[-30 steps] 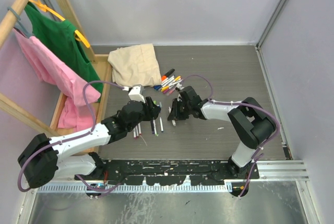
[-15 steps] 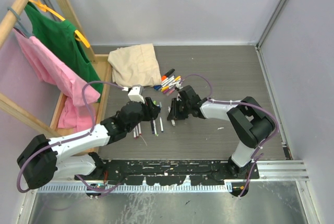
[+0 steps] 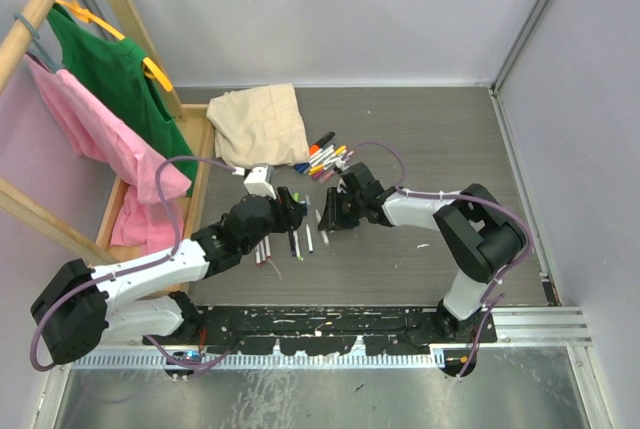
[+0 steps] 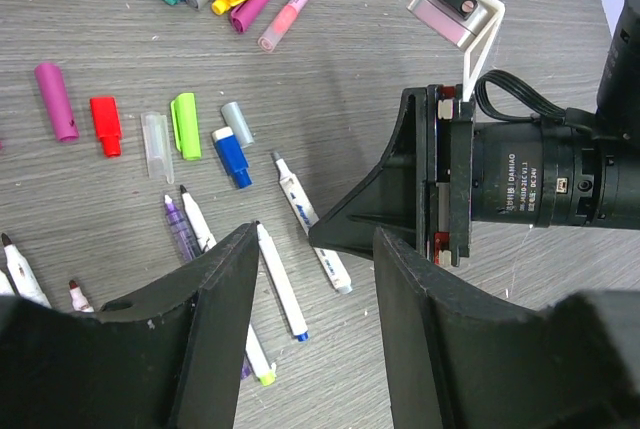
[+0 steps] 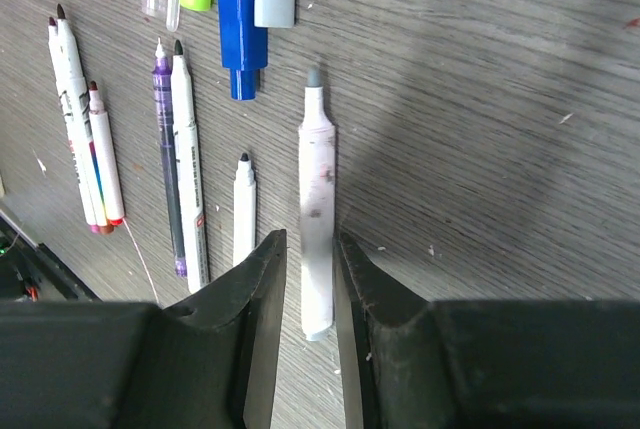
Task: Open the pen caps
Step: Place the pen at the center of the board.
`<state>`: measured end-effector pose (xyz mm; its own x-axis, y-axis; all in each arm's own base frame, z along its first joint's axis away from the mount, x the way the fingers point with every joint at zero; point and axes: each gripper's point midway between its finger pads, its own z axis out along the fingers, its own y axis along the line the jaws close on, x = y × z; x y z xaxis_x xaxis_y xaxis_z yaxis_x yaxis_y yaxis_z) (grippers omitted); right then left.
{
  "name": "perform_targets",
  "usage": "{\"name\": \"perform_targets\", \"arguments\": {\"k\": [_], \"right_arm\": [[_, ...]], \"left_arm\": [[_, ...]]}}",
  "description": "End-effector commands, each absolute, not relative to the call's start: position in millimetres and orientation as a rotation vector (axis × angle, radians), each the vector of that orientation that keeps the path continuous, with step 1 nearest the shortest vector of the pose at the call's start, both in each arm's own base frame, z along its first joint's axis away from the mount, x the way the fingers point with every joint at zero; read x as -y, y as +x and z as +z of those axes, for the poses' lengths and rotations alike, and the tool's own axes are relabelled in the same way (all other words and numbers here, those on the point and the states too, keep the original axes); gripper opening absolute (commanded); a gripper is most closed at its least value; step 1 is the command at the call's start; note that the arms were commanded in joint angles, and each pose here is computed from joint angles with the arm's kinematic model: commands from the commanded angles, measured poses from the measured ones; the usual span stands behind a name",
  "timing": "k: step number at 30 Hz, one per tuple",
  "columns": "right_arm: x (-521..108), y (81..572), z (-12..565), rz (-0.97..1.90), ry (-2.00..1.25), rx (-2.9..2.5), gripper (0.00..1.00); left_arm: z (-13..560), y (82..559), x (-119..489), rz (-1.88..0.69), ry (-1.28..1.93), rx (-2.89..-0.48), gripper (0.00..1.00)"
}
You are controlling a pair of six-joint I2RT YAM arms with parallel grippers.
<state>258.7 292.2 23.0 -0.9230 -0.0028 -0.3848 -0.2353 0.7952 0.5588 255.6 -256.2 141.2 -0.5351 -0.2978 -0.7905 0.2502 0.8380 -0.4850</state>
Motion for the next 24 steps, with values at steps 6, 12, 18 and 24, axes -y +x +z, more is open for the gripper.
{"name": "perform_targets", "arguments": {"k": [6, 12, 18, 24], "right_arm": [[-306.5, 251.3, 25.8, 0.970, -0.251, -2.626, 0.32], [-312.5, 244.9, 23.1, 0.986, -0.297, -2.636, 0.31], [-311.7, 247.4, 22.3, 0.963, -0.317, -2.631, 0.29], [-312.6, 253.5, 31.3, 0.947, -0.346, -2.595, 0.29]], "left_arm": [[163.7, 260.6, 259.5, -0.734, -0.045, -1.940, 0.51], [164.3, 260.2, 259.4, -0.736, -0.043, -1.938, 0.51], [164.8, 260.4, 258.7, -0.733, -0.043, -1.936, 0.51], [165.4, 259.7, 258.1, -0.732, -0.039, -1.935, 0.51]]}}
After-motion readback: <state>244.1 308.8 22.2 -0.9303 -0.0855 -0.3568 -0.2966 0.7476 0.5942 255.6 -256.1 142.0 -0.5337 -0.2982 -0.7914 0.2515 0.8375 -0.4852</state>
